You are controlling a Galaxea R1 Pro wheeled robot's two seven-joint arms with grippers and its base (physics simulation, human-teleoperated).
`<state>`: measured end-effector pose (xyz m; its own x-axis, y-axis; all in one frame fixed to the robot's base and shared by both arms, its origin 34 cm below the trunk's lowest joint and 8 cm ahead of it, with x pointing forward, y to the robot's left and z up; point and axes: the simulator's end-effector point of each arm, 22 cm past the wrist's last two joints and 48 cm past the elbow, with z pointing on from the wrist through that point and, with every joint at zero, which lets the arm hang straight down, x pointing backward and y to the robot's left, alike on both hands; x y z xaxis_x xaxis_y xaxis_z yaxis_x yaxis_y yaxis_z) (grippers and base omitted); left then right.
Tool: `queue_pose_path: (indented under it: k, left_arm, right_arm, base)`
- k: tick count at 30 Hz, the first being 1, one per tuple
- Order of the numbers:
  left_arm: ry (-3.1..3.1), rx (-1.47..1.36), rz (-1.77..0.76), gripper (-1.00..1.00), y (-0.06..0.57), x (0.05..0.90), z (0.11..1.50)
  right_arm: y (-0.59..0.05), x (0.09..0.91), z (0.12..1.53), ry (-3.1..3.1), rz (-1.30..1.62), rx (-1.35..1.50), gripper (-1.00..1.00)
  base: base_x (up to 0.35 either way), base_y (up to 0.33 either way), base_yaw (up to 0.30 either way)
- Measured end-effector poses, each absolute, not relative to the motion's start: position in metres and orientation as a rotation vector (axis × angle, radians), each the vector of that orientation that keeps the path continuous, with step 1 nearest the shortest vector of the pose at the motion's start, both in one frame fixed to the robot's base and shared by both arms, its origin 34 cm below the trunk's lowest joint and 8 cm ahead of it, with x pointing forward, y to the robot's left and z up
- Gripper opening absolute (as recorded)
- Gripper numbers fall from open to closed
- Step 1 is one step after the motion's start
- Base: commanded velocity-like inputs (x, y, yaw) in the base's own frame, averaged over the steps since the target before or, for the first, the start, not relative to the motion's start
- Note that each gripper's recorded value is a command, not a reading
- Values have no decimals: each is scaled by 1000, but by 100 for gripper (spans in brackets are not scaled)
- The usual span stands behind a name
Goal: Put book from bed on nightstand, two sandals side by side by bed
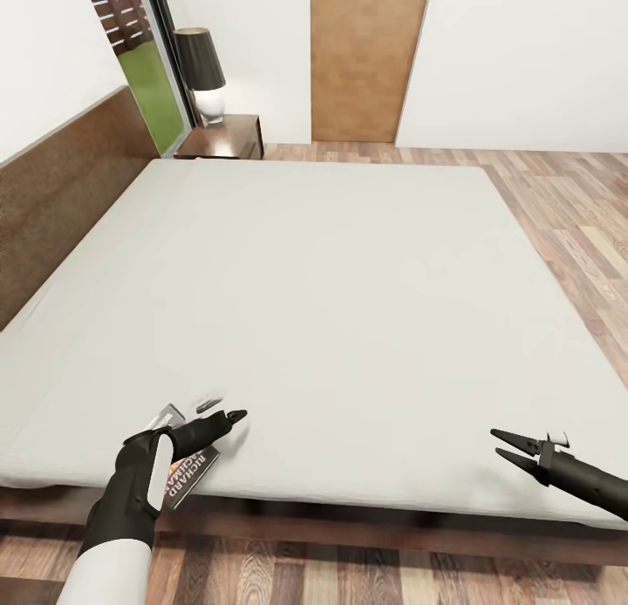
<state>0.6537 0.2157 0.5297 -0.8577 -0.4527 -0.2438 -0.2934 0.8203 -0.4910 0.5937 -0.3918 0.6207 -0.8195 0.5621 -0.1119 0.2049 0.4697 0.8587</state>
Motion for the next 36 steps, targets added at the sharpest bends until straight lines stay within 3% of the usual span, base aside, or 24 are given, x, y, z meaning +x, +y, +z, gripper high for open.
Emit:
queue_pose_path:
  k: [36]
  left_arm:
    - [2654, -562, -636, 100, 215, 654, 537]
  right_arm:
    - [-392, 594, 628, 2342, 1293, 644, 100]
  base:
    - [0, 0, 0]
